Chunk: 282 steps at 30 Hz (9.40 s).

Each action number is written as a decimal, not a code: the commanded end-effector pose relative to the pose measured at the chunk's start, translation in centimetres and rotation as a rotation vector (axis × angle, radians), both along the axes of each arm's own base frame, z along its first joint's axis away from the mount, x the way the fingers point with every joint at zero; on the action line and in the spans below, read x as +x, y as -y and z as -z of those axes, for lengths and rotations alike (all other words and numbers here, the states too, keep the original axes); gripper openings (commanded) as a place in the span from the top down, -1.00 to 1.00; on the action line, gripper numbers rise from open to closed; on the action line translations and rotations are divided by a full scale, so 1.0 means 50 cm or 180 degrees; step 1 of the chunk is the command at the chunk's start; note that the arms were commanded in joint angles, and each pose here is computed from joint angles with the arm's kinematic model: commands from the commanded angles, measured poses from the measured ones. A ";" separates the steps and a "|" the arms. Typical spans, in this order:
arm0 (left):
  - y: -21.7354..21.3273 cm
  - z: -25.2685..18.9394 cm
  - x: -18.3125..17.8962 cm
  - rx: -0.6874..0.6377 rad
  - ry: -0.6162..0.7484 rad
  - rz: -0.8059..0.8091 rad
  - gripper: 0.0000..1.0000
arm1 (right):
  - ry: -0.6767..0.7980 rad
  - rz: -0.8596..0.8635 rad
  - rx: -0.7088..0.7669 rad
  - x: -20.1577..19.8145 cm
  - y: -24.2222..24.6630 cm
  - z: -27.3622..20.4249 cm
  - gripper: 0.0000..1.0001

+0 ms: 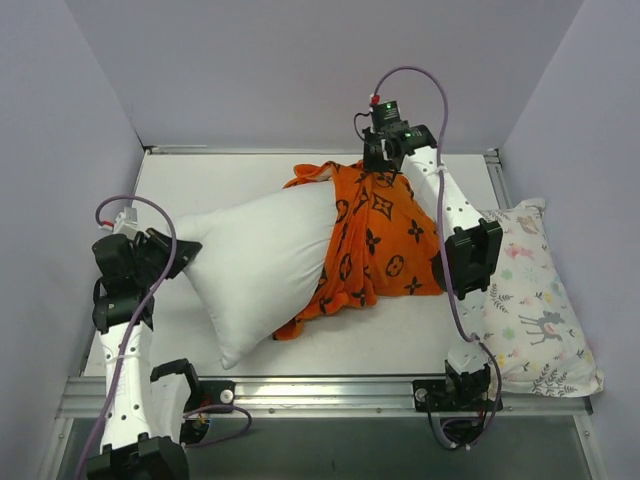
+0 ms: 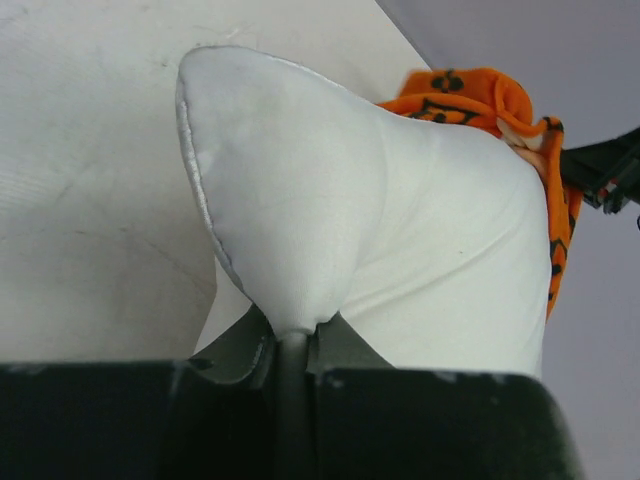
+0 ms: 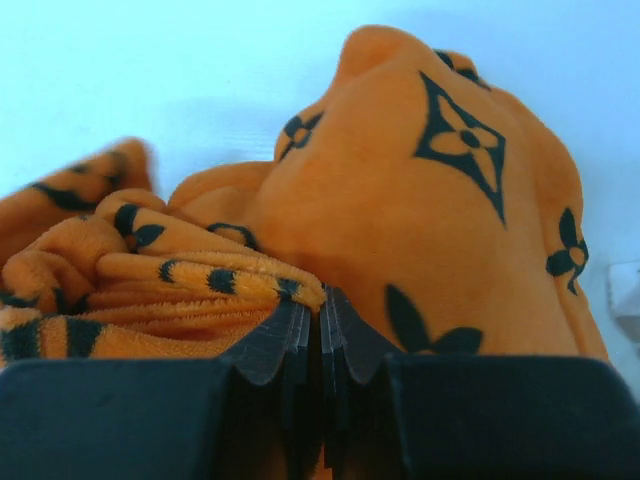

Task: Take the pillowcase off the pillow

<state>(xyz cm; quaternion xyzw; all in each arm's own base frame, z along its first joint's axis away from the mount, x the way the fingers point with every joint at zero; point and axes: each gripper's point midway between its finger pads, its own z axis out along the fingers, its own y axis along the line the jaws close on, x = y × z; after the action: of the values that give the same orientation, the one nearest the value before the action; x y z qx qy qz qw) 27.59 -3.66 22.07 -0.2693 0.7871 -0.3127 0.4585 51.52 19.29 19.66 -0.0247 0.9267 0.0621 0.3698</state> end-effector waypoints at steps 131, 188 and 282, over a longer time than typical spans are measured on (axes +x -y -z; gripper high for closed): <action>-0.017 -0.152 0.122 0.0512 0.0291 -0.0510 -0.95 | 0.0796 -0.0571 0.0306 -0.434 -0.061 -0.191 -0.59; -0.103 0.150 0.218 0.0288 -0.0650 -0.0934 1.00 | 0.0605 -0.0355 -0.0097 -0.529 0.027 -0.025 -0.44; -0.050 0.180 0.135 0.0158 -0.0759 -0.1541 1.00 | 0.0736 0.1061 0.0845 -0.434 0.335 -0.203 1.00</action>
<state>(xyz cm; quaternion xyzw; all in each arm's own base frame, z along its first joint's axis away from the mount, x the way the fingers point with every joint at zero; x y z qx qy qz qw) 34.30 -4.03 12.23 -0.4671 0.7629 -0.1907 0.4043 30.25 3.88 24.82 0.1559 0.8845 0.1104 0.4255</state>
